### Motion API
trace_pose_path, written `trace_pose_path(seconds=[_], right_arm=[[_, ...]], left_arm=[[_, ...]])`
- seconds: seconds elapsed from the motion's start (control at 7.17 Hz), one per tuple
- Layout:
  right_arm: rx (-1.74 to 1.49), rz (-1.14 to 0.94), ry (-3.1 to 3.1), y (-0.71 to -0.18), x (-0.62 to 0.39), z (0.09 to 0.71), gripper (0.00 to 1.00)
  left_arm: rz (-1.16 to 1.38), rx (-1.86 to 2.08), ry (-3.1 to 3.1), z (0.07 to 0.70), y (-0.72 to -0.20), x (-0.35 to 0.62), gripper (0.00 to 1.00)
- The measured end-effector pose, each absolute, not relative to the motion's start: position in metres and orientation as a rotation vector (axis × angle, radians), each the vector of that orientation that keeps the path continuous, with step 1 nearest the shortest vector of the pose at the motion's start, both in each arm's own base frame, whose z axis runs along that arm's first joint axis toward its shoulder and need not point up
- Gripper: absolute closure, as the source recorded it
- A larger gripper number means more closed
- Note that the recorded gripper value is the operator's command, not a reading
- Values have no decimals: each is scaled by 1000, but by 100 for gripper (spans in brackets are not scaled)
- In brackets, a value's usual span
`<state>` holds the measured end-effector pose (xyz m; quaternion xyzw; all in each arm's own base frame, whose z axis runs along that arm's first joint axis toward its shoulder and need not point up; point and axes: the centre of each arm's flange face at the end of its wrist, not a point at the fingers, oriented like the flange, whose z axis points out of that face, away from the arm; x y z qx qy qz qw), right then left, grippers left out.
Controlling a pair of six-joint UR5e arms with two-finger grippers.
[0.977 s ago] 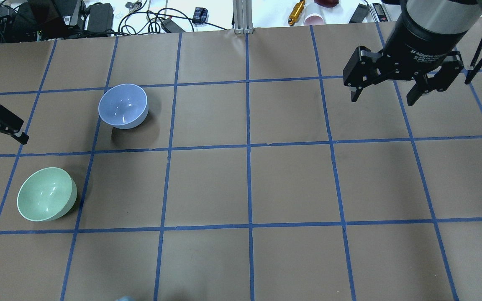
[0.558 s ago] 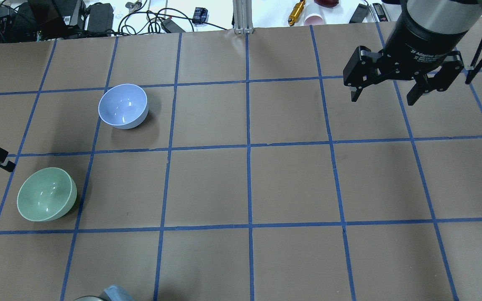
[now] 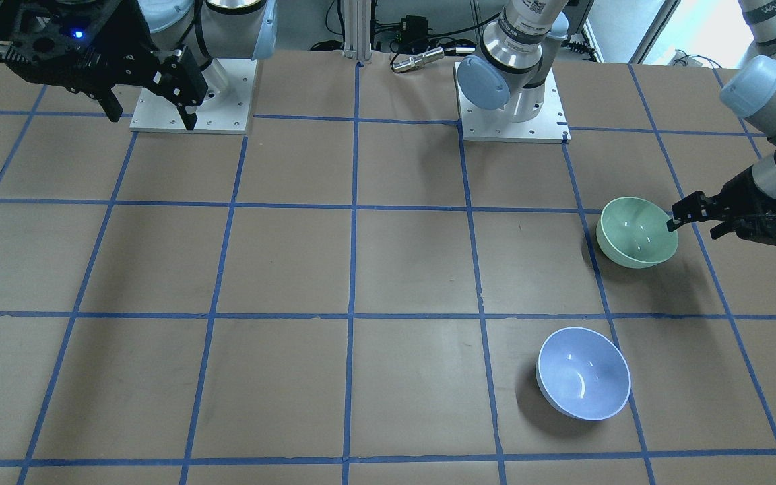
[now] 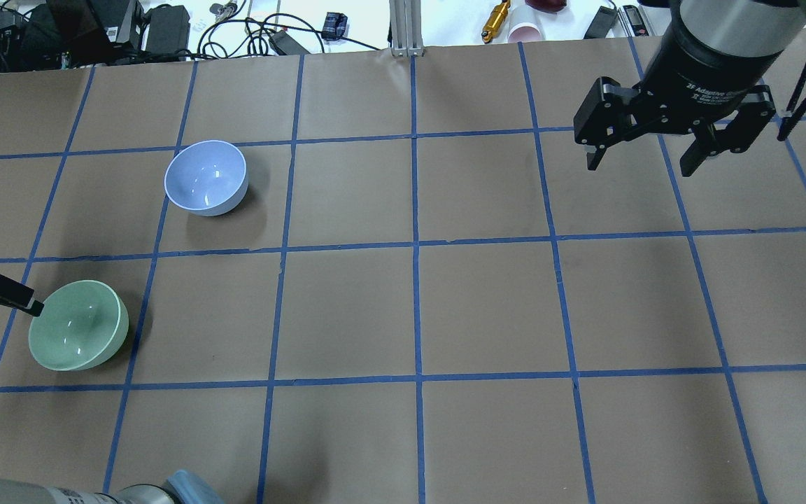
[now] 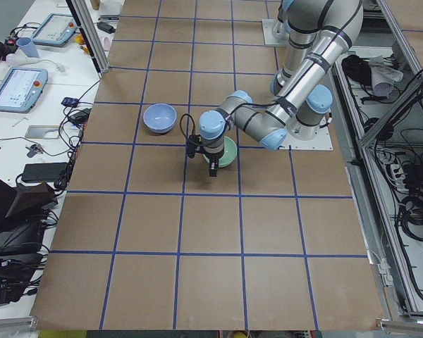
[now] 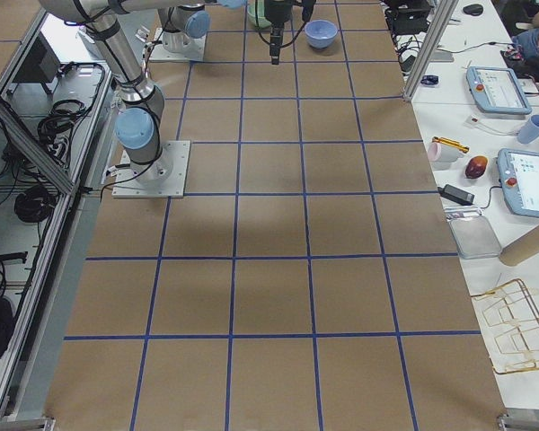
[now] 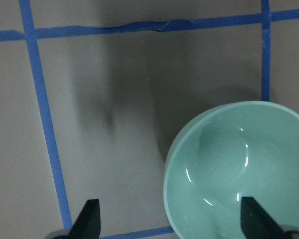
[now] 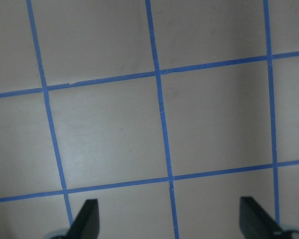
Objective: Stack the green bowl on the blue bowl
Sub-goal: 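Lower the left gripper onto the green bowl's rim and close it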
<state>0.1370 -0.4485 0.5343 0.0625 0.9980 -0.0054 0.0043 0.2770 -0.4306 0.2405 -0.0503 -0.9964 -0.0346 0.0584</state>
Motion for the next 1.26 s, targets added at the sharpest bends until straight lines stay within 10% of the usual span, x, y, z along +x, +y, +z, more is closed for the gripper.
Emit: trace_pose_path(seconds=[0.7,0.98,1.26], right_arm=[[196,-16,3127,-448,137,534,0],[196,-15,3127,-448,137,534,0],[196,-15,3127,-448,137,534,0]], left_arm=[[-164,-122,-2964,200,-413,270,5],[-174,-105,-2963,197,-413,266,82],[-178,-96,-2961,196,-414,263,100]])
